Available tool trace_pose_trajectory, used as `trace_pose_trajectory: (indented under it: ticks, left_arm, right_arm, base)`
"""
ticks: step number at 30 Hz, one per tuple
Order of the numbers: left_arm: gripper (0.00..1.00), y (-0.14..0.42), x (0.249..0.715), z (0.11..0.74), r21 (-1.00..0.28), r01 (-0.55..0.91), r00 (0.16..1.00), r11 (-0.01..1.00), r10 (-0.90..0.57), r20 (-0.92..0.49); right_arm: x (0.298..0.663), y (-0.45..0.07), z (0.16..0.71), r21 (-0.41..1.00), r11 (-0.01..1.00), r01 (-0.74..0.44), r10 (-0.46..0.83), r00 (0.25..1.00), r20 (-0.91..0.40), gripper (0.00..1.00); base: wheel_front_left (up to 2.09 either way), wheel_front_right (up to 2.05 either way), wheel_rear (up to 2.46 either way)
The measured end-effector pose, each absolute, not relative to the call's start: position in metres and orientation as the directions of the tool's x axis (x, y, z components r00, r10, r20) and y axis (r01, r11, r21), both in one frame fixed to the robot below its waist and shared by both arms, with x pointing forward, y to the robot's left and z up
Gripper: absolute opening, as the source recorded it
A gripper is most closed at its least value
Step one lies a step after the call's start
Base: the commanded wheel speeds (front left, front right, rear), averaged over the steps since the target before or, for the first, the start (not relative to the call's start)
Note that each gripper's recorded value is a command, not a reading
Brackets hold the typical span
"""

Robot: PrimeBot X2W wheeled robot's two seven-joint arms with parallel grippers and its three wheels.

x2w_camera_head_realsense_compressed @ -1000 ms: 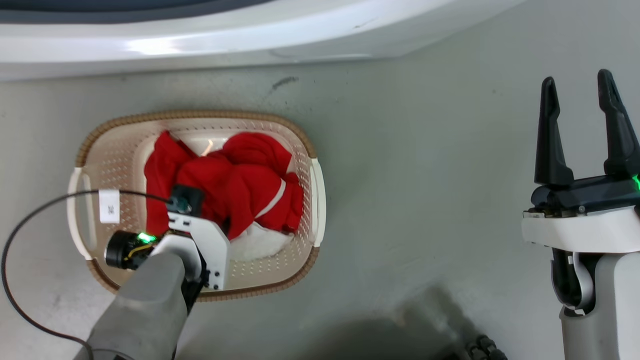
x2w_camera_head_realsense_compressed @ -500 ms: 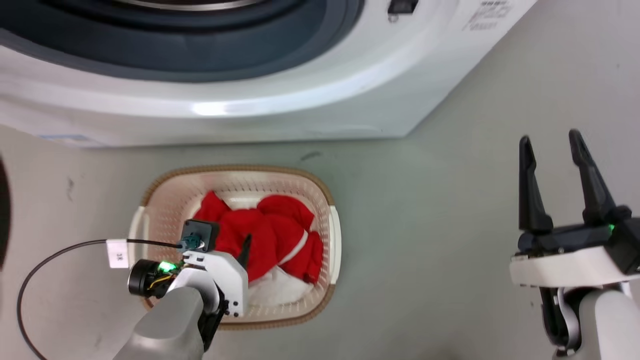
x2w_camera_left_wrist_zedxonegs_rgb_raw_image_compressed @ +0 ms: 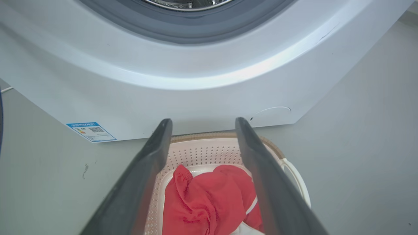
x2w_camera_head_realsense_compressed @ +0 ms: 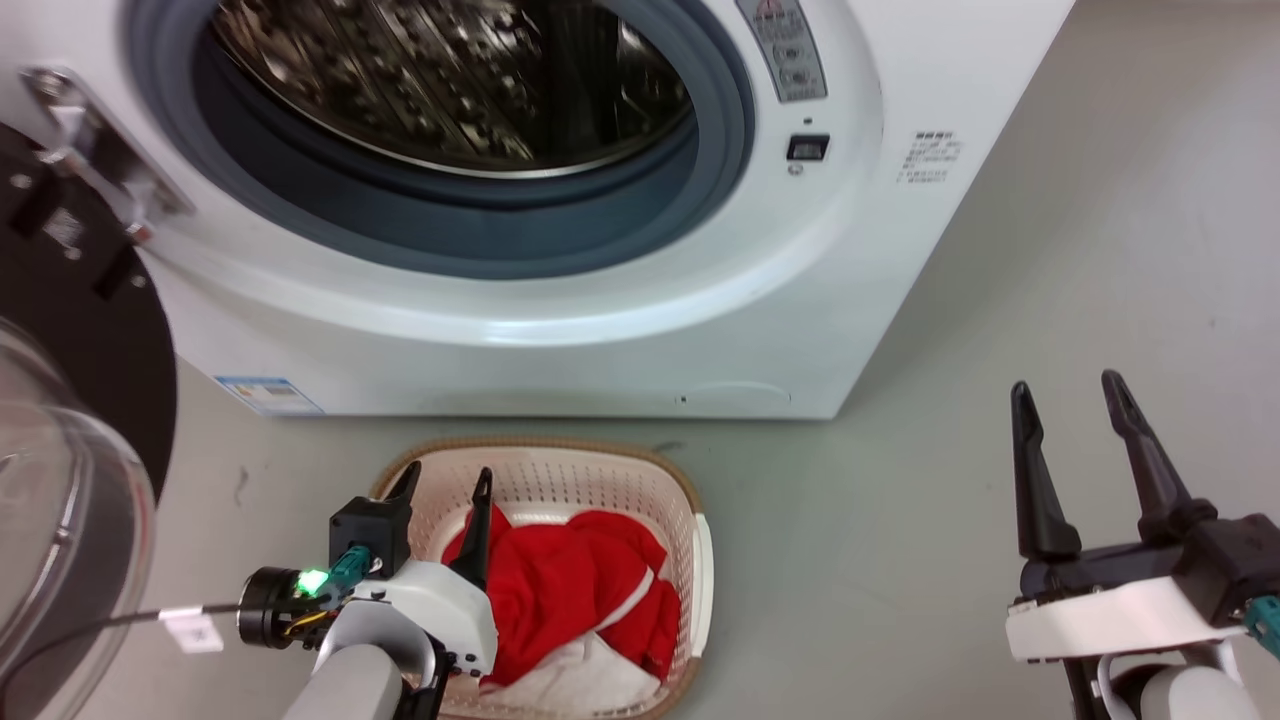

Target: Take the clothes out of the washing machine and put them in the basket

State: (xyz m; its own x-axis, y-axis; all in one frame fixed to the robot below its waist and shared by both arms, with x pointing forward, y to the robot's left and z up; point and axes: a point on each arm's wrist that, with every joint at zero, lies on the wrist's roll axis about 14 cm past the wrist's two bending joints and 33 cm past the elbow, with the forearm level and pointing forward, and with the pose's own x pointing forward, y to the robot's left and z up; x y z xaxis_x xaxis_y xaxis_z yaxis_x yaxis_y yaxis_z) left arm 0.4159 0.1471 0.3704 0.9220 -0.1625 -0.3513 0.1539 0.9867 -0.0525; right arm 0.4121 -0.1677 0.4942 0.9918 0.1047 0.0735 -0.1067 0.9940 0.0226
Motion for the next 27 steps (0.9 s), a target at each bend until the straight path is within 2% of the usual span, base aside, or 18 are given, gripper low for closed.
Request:
trace_pose_trajectory:
  ticks: [6,13,27]
  left_arm:
    - [1.00,0.157,0.412,0.429,-0.022,0.091,0.982,0.996,-0.094,-0.167]
    - [1.00,0.173,0.396,0.476,-0.009,0.002,1.000,1.000,-0.002,-0.017]
    - [1.00,0.188,0.356,0.502,0.008,-0.082,0.994,0.997,0.082,0.068]
  right_arm:
    - [0.397,-0.163,0.511,0.029,0.992,-0.121,0.117,0.987,0.112,1.00]
    - [0.383,-0.164,0.525,0.033,0.992,-0.120,0.113,0.982,0.150,1.00]
    - [0.354,-0.168,0.535,0.046,0.993,-0.108,0.099,0.980,0.175,1.00]
  base:
    - [0.00,0.00,0.00]
    - [0.00,0.00,0.00]
    - [0.00,0.00,0.00]
